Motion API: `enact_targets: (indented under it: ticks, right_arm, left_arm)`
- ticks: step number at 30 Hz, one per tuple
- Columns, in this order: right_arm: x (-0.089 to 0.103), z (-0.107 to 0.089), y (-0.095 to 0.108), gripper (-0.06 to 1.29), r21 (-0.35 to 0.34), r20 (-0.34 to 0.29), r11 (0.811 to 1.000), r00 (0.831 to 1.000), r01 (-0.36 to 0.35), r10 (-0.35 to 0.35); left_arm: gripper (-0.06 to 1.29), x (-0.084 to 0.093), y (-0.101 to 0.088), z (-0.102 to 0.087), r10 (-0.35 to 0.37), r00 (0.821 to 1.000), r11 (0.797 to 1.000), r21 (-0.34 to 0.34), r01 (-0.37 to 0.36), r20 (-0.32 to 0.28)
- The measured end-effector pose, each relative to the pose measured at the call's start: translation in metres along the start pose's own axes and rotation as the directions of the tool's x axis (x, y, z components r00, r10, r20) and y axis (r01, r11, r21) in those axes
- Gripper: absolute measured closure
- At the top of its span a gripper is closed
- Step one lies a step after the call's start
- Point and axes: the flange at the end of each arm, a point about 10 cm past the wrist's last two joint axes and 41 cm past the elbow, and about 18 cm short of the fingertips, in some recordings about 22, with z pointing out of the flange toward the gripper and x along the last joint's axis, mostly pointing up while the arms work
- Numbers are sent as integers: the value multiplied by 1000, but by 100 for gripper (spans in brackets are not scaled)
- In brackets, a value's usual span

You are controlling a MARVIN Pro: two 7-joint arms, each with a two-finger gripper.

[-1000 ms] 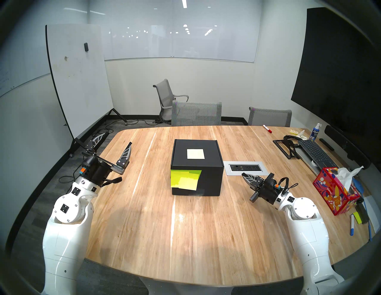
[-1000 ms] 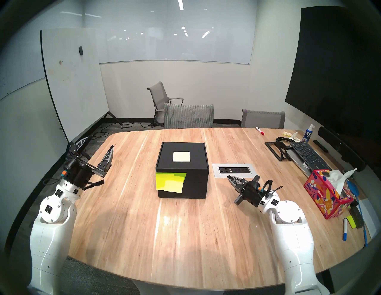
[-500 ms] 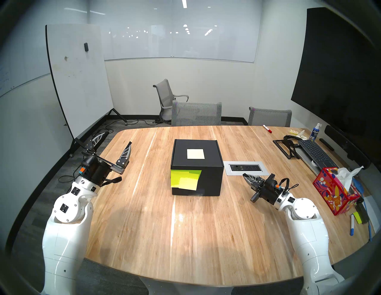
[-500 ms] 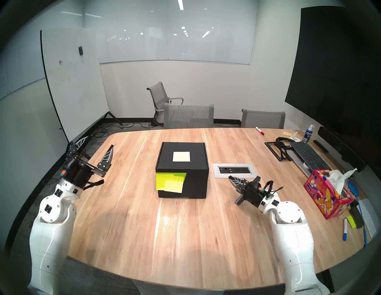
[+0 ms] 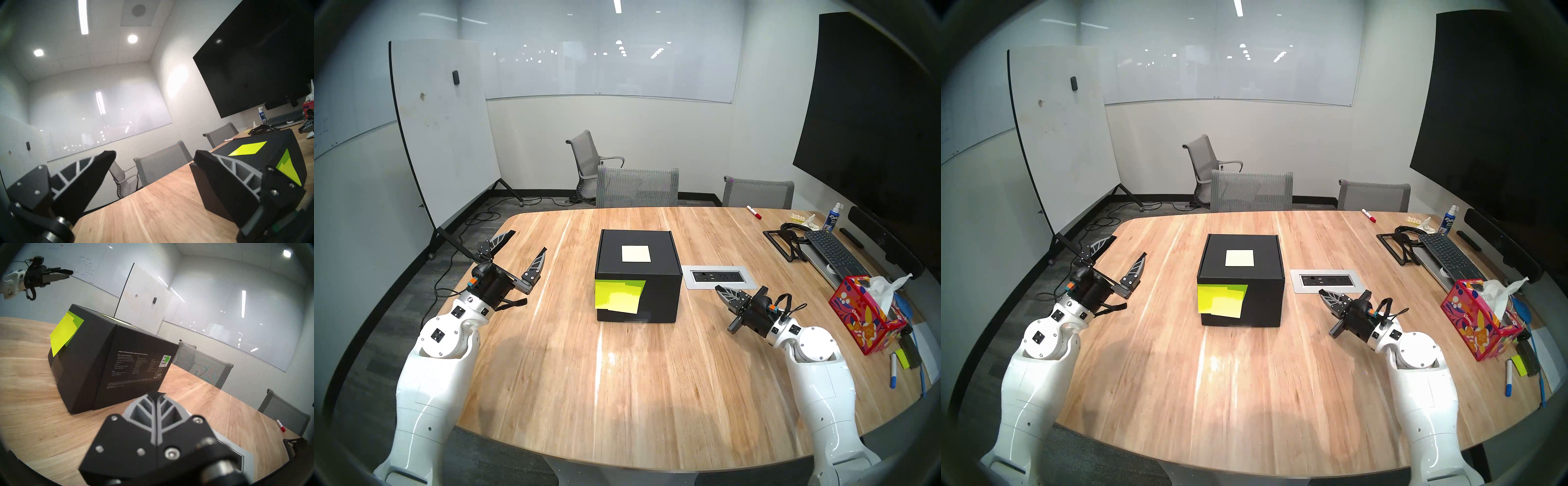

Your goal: Open the box and place the mouse inside

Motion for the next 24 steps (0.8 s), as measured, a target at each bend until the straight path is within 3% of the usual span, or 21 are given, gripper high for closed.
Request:
enact_targets:
  ticks: [3,5,6,7,9,18,24]
  right_arm:
    - [2,0,0,125,0,-3,1000,1000,5,-5]
    - [3,0,1,125,1,-5,1000,1000,7,-7]
    - [3,0,1,125,1,-6,1000,1000,8,-8]
    - [4,0,1,125,2,-7,1000,1000,10,-10]
    - [5,0,1,125,3,-9,1000,1000,13,-13]
    - [11,2,0,125,9,-16,1000,1000,27,-27]
    - [13,4,-1,125,16,-15,999,999,32,-32]
  left_arm:
    - [-3,-9,0,6,8,1000,1000,-16,-7,16]
    - [31,-15,0,9,11,1000,1000,-25,-10,27]
    - [95,-18,1,11,12,999,999,-32,-11,33]
    - [116,-23,2,13,15,999,999,-45,-13,42]
    - [126,-29,4,15,20,998,998,-68,-16,55]
    - [125,-52,11,21,37,996,984,-177,-24,75]
    - [125,-39,4,26,50,999,978,-203,-48,6]
